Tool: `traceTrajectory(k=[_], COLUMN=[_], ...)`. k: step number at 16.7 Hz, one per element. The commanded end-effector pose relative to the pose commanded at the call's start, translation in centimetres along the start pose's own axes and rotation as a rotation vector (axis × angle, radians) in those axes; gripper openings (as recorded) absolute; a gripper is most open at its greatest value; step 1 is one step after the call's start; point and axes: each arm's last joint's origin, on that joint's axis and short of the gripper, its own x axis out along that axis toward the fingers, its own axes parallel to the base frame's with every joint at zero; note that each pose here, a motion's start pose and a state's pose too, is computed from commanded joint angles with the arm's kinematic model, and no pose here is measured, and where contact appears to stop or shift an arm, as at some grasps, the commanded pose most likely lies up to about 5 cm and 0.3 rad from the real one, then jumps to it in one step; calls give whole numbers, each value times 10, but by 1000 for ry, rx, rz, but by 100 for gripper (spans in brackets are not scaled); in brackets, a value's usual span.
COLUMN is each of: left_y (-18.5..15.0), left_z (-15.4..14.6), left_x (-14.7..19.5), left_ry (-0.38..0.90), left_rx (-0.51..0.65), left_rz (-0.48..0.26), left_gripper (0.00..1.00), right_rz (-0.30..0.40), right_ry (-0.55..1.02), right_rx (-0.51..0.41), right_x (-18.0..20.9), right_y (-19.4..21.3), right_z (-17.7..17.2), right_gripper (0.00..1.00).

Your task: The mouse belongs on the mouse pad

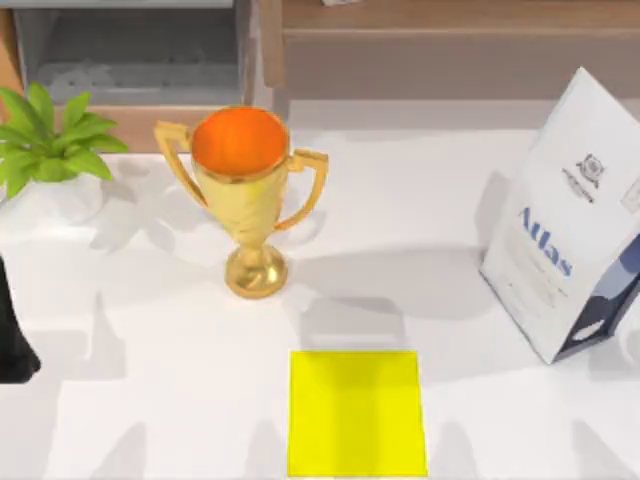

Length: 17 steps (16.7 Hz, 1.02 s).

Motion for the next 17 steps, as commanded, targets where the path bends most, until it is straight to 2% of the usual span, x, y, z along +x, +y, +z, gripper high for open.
traceTrajectory(k=[5, 10, 13, 17], left_y=[0, 0, 0, 0], left_z=[0, 0, 0, 0], left_x=[0, 0, 0, 0], left_ry=[0, 0, 0, 0], left_rx=[0, 0, 0, 0], left_rz=[0, 0, 0, 0], left_gripper=[100, 100, 100, 100], right_rz=[-13, -66, -94, -90], right_ry=[54, 301, 509, 763], right_rx=[-6, -24, -33, -53], right_x=[1, 15, 47, 114], right_y=[-1, -7, -14, -30], right_z=[8, 51, 90, 135], right_gripper=[100, 100, 100, 100])
